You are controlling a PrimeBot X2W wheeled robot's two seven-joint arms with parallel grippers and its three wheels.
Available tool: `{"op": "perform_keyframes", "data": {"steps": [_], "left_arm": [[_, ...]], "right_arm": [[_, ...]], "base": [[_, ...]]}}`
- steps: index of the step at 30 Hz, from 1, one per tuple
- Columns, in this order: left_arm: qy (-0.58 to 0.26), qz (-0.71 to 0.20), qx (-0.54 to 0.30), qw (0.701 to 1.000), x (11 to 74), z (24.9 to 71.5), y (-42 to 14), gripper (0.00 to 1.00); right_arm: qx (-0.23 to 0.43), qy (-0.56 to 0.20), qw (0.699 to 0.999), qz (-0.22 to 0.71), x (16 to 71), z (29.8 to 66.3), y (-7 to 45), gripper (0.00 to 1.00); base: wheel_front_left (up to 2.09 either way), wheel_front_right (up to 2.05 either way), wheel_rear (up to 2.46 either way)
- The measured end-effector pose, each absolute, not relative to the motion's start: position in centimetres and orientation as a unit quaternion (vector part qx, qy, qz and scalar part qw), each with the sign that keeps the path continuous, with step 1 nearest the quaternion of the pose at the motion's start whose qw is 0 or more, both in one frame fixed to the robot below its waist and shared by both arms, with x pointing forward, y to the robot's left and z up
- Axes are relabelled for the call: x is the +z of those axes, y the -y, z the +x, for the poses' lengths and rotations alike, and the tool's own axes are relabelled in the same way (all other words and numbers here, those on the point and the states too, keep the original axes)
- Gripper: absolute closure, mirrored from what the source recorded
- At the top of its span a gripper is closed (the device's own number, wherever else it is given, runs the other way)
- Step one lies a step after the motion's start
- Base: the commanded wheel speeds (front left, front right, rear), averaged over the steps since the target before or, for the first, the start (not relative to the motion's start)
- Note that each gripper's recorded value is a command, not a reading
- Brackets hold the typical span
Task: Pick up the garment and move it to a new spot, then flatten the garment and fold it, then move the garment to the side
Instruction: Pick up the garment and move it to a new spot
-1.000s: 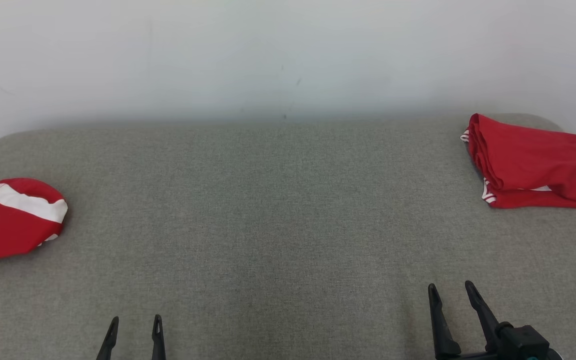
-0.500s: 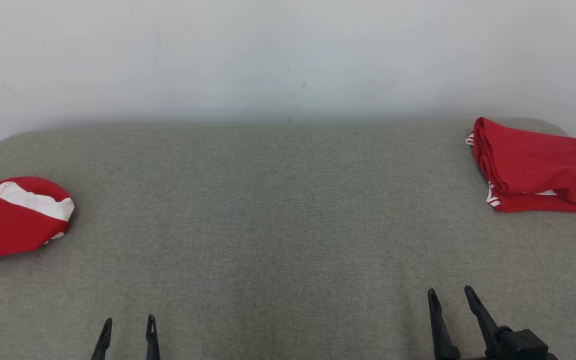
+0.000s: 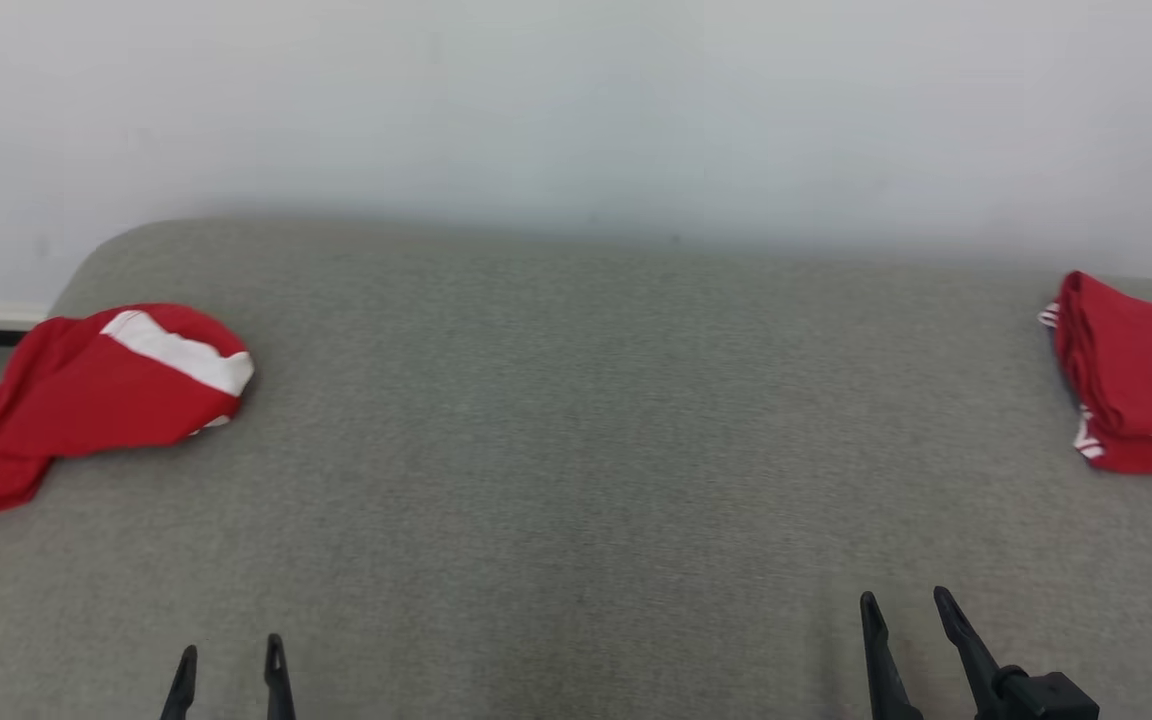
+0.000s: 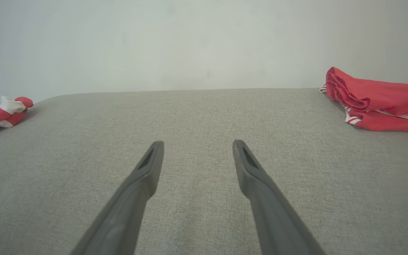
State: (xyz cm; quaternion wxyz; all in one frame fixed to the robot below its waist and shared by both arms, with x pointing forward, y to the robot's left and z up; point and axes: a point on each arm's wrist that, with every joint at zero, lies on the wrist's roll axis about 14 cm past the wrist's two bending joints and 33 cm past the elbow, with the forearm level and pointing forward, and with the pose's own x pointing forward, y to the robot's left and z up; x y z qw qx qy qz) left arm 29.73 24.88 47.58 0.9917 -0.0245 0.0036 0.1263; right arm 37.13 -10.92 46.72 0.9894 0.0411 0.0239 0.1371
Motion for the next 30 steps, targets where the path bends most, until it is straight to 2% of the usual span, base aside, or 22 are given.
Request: {"op": "perform_keyframes", "data": {"steps": [18,30], "left_arm": [[-0.014,-0.011,0.289,0.957,47.0,21.3,-32.7,0.00],[-0.016,-0.013,0.347,0.938,46.7,17.7,-34.8,0.00]], "right_arm": [[0.260,-0.031,0.964,0.042,46.6,38.4,2.3,0.00],[0.307,-0.032,0.950,0.040,46.7,38.2,-1.0,0.00]], "base": [[0.00,0.00,0.00],[0.00,0.00,0.00]]}}
